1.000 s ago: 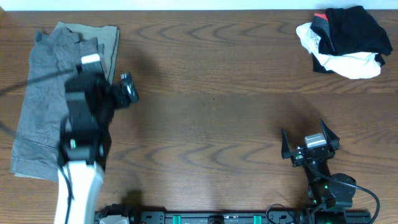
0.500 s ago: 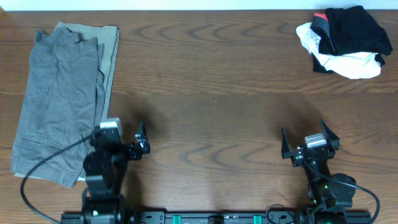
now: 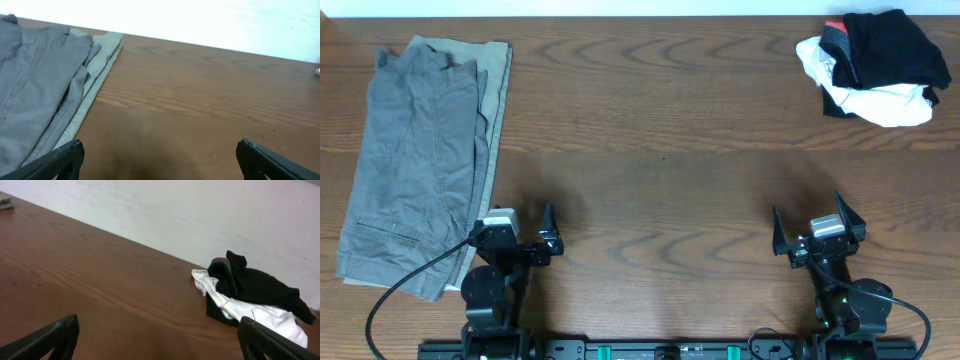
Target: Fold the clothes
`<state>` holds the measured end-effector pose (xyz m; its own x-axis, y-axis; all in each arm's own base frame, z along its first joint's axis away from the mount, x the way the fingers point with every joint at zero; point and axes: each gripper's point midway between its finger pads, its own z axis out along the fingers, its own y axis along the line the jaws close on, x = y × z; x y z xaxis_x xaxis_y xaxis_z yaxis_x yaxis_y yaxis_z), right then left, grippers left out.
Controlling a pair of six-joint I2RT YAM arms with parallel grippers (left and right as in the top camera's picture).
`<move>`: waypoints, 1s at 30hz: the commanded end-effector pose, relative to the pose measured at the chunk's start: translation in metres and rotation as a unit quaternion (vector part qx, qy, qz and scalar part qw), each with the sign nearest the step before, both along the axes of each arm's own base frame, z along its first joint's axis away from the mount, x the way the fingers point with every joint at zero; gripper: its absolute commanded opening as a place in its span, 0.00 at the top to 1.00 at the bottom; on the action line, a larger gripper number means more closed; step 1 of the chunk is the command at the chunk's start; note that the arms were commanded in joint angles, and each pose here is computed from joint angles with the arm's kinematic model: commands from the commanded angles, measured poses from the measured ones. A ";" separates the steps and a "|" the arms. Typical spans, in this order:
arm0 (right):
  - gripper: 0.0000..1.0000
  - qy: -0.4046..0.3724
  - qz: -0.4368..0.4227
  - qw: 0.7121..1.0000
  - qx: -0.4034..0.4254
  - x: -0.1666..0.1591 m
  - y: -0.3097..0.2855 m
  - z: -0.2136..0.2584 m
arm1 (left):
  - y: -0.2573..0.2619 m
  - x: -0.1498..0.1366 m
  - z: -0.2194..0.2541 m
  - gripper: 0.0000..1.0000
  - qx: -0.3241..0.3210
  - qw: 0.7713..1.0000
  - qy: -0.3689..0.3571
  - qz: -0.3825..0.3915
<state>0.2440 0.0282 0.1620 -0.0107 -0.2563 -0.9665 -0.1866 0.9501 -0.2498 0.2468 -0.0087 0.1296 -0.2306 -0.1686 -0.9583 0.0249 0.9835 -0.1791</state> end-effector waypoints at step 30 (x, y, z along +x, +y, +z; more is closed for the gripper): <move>0.01 0.000 0.003 1.000 0.005 0.000 0.002 -0.001 | 0.000 -0.003 0.010 0.02 0.010 0.999 -0.042 0.000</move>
<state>0.2440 0.0282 0.1620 -0.0107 -0.2563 -0.9665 -0.1866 0.9501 -0.2498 0.2437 -0.0083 0.1556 -0.1162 -0.1652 -0.9794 0.0421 0.9844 -0.1710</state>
